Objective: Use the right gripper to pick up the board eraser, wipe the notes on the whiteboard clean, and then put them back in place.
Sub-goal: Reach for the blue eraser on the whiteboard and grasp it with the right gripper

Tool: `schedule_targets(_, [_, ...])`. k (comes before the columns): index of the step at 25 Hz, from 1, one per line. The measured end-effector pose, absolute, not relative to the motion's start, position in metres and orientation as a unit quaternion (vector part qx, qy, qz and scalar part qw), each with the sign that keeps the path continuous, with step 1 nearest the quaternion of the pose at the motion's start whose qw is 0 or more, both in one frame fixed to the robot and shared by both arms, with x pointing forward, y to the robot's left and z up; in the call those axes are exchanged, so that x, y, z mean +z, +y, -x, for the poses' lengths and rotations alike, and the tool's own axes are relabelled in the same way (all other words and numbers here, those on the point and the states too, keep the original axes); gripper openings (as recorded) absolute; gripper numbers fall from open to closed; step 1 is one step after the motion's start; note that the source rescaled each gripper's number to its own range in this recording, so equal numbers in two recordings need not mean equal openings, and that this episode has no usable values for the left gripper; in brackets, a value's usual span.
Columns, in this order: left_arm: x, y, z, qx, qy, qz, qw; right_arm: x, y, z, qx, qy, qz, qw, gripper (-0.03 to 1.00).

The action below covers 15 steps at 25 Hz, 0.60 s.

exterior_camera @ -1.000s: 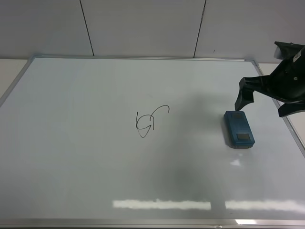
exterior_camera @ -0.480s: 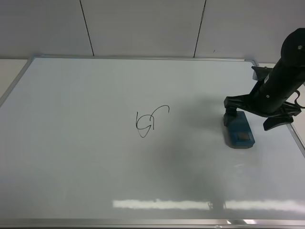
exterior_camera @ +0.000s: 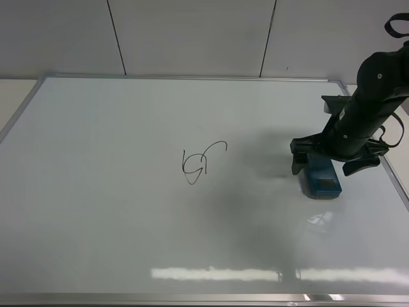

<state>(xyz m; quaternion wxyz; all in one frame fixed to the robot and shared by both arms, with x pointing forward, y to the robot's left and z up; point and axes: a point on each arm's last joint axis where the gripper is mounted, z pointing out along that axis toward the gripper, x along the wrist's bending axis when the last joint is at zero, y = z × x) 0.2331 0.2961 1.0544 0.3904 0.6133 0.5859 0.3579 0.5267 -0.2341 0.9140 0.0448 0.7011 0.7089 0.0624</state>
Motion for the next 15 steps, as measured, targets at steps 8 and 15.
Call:
schedule_targets(8, [1.0544,0.2961,-0.2331,0.358,0.586,-0.613,0.390,0.9102,-0.2330,-0.5303,0.071,0.709,-0.699,0.054,1.00])
schedule_targets(15, [1.0544,0.2961,-0.2331,0.358,0.586,-0.613,0.390,0.9102,-0.2336,-0.5308,0.071,0.708,-0.701,0.059,1.00])
